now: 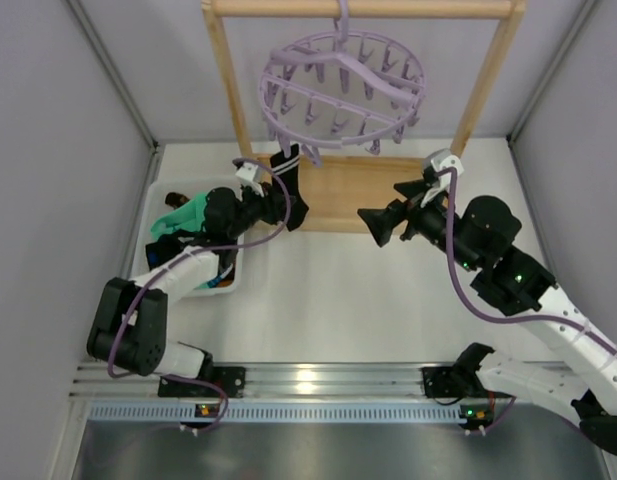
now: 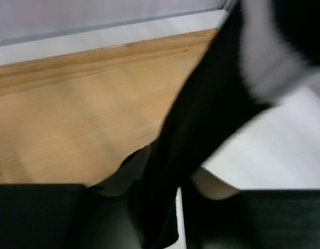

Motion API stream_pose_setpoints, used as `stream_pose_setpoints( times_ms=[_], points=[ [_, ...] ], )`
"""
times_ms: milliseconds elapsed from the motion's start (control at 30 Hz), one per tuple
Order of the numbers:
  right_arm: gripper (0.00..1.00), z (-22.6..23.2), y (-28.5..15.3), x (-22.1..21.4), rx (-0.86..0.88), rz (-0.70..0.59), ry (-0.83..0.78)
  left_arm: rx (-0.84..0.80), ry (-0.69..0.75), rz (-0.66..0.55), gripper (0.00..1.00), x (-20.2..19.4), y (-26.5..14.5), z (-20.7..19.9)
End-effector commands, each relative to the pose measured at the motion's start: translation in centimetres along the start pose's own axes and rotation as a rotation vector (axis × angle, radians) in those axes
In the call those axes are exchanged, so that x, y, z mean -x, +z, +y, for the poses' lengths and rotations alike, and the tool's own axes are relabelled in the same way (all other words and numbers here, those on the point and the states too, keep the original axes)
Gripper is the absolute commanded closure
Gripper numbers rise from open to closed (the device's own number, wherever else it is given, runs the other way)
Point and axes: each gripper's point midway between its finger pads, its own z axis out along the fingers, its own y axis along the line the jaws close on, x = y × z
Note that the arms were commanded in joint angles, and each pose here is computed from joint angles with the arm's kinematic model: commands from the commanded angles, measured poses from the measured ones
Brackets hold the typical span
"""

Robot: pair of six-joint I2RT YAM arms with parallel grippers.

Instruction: Remove the socks clipped to the hanger

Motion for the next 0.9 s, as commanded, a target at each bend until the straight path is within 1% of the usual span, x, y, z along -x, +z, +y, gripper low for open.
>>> stream_pose_setpoints(
  times_ms=[0,33,67,133,200,233,267,333,367,400,433,467,533,600,700,733,767,800,833,867],
  points=[
    [0.04,1.3,0.0,2.8,0.070,-0.115,0.040,-0.057,0.104,-0.166,0.85,4.5,0.1,-3.6],
    [0.04,1.4,0.2,2.7,0.074,-0.117,0.048,-0.011,0.102,-0.177,0.95,4.4,0.0,-3.4],
    [0.04,1.4,0.4,2.8,0.074,-0.122,0.065,-0.013,0.104,-0.184,1.00,4.2,0.1,-4.6],
    [0.05,1.5,1.1,2.7,0.071,-0.108,0.085,0.069,0.090,-0.222,1.00,4.7,-0.1,-4.8],
    [0.08,1.7,1.9,3.1,0.075,-0.095,0.119,0.101,0.067,-0.245,1.00,4.7,-0.1,-6.2],
    [0.09,1.9,2.0,3.5,0.079,-0.094,0.128,0.114,0.054,-0.253,1.00,4.7,-0.1,-6.6],
    [0.09,2.1,2.4,4.5,0.082,-0.100,0.140,0.170,0.035,-0.273,1.00,4.9,-0.1,-6.8],
    [0.10,1.9,2.7,4.7,0.057,-0.069,0.151,0.203,0.039,-0.276,1.00,4.5,0.2,-7.4],
    [0.11,2.2,3.2,5.7,0.061,-0.064,0.151,0.236,0.043,-0.287,1.00,4.5,0.2,-8.2],
    [0.12,1.5,3.5,6.1,0.013,-0.061,0.151,0.271,0.085,-0.273,1.00,3.8,0.5,-8.3],
    [0.12,1.4,3.7,5.6,-0.002,-0.026,0.148,0.262,0.107,-0.260,1.00,3.0,0.8,-10.1],
    [0.13,1.3,4.2,6.4,-0.021,-0.029,0.146,0.331,0.121,-0.273,1.00,3.2,0.7,-9.8],
    [0.14,1.3,4.7,6.7,-0.034,-0.011,0.142,0.326,0.178,-0.230,1.00,1.4,1.5,-11.5],
    [0.15,1.6,5.5,6.7,-0.048,0.020,0.123,0.351,0.209,-0.227,1.00,1.2,1.8,-12.1],
    [0.16,2.5,6.5,6.8,-0.062,0.069,0.074,0.336,0.263,-0.189,1.00,-0.4,2.8,-13.5],
    [0.16,2.8,6.9,6.7,-0.063,0.090,0.058,0.349,0.304,-0.193,1.00,0.0,2.8,-14.3],
    [0.16,3.1,7.8,7.5,-0.072,0.103,0.033,0.360,0.332,-0.178,1.00,-0.6,3.1,-14.5],
    [0.17,2.6,7.8,6.4,-0.131,0.166,-0.006,0.371,0.351,-0.176,1.00,-0.7,3.2,-14.9],
    [0.16,2.5,7.9,6.1,-0.157,0.197,-0.034,0.378,0.375,-0.182,1.00,-0.3,3.2,-15.8],
    [0.17,2.9,8.4,6.6,-0.178,0.200,-0.059,0.393,0.390,-0.175,1.00,-0.6,3.4,-15.9]
  ],
)
